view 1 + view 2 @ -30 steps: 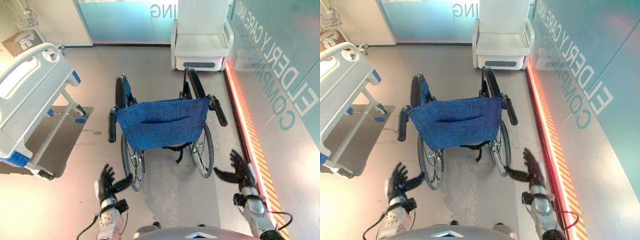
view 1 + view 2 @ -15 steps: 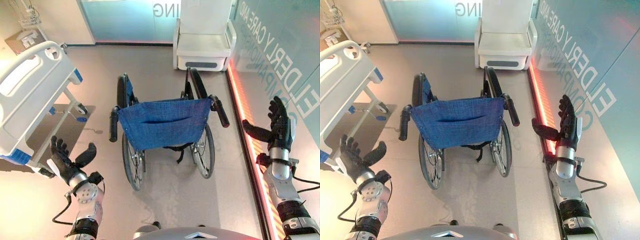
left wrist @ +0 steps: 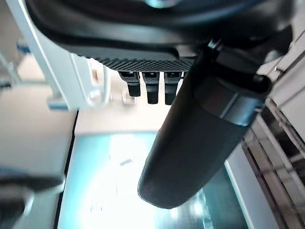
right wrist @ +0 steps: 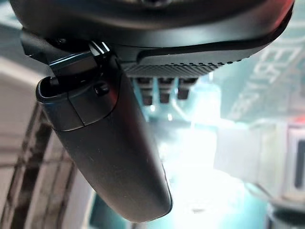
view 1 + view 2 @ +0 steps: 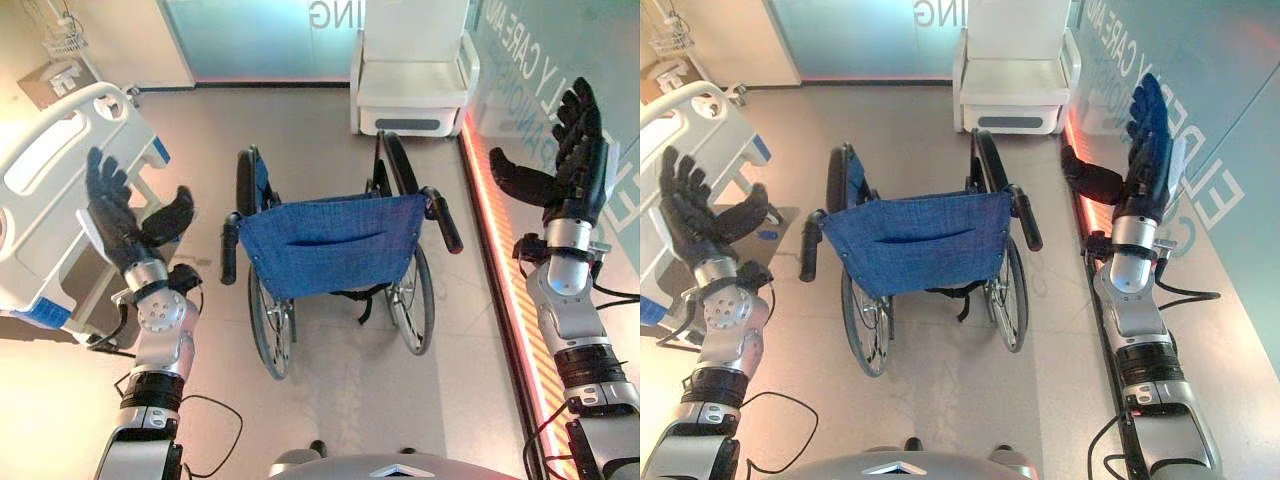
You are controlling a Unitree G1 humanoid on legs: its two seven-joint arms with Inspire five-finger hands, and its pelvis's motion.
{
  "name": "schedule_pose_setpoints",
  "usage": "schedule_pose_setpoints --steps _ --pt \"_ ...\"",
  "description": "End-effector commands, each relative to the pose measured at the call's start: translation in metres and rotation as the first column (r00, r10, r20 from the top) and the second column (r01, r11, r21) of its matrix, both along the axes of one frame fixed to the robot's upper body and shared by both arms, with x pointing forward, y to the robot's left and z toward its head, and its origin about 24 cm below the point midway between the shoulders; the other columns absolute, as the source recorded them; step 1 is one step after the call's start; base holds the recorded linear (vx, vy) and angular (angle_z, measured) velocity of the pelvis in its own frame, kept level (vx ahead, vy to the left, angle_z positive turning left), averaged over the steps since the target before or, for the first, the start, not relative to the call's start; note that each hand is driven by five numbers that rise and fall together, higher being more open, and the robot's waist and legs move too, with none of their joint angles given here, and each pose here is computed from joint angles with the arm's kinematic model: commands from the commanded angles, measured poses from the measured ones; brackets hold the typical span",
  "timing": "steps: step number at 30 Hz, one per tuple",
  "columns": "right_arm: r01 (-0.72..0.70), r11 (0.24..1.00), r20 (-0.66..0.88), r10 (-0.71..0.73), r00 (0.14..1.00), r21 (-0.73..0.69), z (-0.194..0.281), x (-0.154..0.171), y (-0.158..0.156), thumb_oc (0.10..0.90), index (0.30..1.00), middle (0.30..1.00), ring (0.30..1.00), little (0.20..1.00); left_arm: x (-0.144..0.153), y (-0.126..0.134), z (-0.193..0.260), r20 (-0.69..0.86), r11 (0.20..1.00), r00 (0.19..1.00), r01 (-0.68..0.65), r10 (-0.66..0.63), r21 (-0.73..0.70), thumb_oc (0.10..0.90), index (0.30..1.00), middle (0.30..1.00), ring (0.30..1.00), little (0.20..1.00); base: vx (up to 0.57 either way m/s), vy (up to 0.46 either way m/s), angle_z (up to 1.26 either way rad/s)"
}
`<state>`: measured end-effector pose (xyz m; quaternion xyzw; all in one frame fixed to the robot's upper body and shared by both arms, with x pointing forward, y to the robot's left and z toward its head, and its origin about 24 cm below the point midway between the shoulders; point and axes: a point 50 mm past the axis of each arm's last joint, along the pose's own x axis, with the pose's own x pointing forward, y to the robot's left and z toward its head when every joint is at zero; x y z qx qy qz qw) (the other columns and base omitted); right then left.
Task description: Push the wheelchair next to the bed
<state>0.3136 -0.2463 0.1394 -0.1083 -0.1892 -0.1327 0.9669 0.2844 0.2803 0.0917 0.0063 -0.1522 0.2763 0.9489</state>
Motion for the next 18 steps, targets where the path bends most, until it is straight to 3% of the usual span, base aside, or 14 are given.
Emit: schedule_pose_setpoints --steps 1,11,18 --pt "-0.087 0.985 0.113 0.104 0.988 -0.148 0.046 0.009 0.012 0.8 0.9 0.9 0.9 0.9 0.017 -0.001 0.055 0.152 0.988 0.983 0.078 -0.099 0.136 0.8 0.9 0.9 0.9 0.9 0.0 0.0 0.0" --pt "-0.154 0.972 -0.054 0.147 0.988 -0.178 0.026 0.014 0.023 0.8 0.9 0.9 0.9 0.9 0.022 -0.009 0.037 -0.026 0.972 0.986 0.167 -0.165 0.166 0.8 0.9 0.9 0.9 0.9 0.0 0.0 0.0" --pt "-0.175 0.968 -0.124 0.154 0.98 -0.179 0.02 0.013 0.02 0.8 0.9 0.9 0.9 0.9 0.02 0.005 0.019 -0.247 0.95 0.965 0.152 -0.084 0.272 0.8 0.9 0.9 0.9 0.9 0.0 0.0 0.0"
